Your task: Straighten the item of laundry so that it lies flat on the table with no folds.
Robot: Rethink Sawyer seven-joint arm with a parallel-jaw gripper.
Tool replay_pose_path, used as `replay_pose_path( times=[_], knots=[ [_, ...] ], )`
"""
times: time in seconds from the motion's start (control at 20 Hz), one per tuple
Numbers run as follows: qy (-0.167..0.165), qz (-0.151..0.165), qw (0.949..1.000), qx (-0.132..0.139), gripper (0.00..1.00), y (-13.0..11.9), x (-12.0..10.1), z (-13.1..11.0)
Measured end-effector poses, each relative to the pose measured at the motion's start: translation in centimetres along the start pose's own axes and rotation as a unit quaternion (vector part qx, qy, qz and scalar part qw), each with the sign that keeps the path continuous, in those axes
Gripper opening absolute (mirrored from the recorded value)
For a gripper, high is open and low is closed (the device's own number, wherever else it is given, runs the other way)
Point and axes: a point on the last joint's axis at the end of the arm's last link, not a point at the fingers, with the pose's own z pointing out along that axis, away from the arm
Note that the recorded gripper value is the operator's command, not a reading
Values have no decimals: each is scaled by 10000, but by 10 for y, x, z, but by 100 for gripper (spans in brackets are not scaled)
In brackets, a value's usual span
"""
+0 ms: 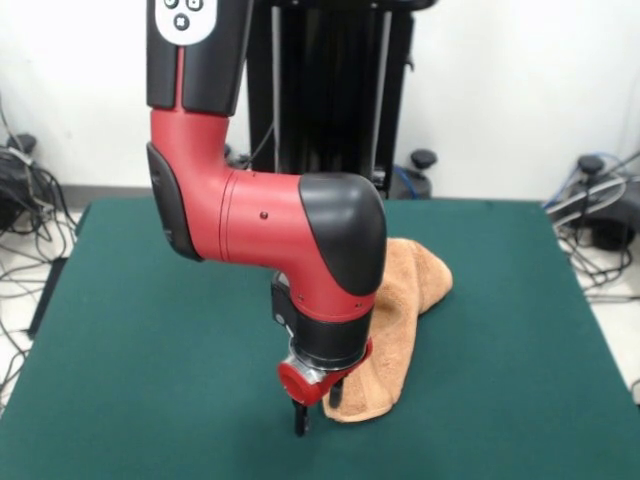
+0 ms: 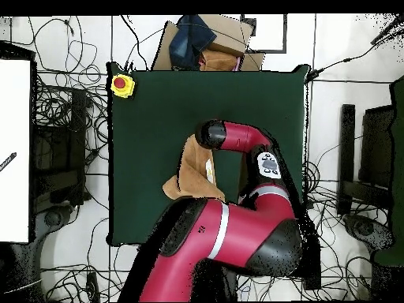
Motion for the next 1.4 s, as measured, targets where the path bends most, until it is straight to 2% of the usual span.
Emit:
replay_pose_path(
  times=[0.5,1.4],
  knots=[
    [35,-23,10000,-81,100,10,1,10],
    [0,-25,10000,-18,100,9,1,10]
  ],
)
